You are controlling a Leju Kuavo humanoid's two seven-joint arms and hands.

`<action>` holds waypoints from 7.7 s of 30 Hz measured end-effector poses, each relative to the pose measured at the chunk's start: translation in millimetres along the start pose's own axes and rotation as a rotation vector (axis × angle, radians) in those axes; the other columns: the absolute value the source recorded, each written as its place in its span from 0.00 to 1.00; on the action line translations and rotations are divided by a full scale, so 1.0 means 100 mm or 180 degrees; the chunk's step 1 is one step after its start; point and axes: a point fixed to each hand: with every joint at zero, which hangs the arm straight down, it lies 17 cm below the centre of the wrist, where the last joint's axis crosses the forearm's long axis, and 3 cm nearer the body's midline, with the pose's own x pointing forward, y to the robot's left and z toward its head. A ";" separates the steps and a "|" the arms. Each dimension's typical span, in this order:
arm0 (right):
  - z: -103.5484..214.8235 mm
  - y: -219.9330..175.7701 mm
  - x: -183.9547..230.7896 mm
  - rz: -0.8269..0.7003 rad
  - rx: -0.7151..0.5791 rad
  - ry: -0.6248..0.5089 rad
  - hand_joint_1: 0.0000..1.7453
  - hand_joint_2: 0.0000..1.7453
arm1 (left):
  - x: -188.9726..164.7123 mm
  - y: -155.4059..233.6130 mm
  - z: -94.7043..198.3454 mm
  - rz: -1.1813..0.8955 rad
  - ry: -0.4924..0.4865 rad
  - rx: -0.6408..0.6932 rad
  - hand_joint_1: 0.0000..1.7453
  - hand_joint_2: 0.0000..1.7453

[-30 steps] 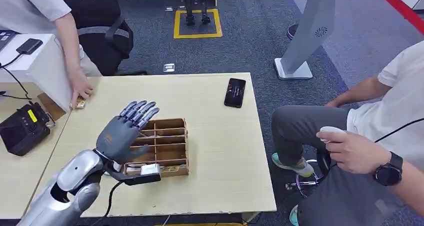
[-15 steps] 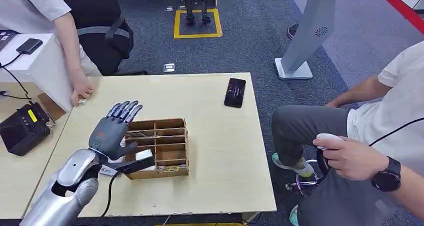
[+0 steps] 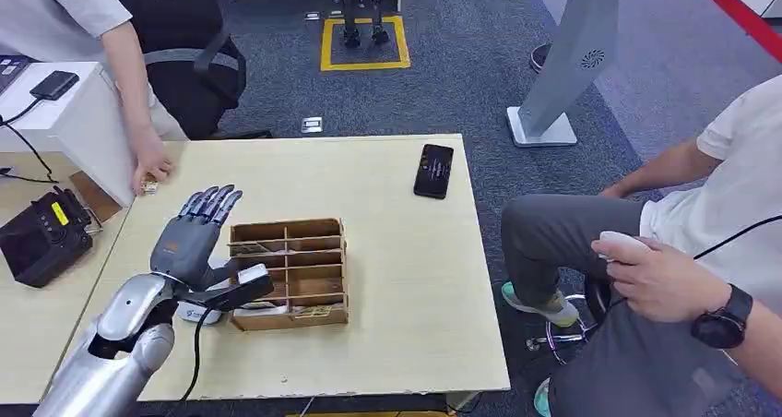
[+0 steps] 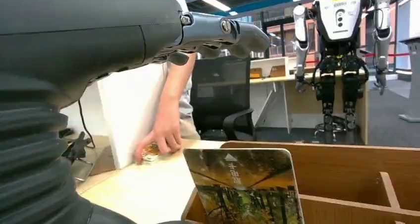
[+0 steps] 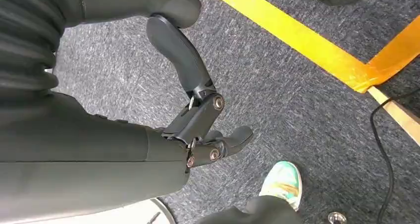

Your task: Pass the card to the sensor for recognition and then transmit it.

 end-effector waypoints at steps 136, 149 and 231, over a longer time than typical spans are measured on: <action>0.00 -0.01 0.00 -0.0035 -0.0015 -0.0018 0.00 1.00 | 0.13 1.00 -0.07 0.0900 -0.0580 0.0270 1.00 1.00; 0.00 0.00 0.00 -0.0037 -0.0012 -0.0021 0.00 1.00 | 0.11 1.56 -0.09 0.0770 -0.0698 0.0592 1.00 1.00; -0.02 -0.03 0.06 -0.0130 -0.0019 -0.0038 0.00 1.00 | 0.61 0.15 1.71 -0.0042 -0.1944 -0.1259 0.00 1.00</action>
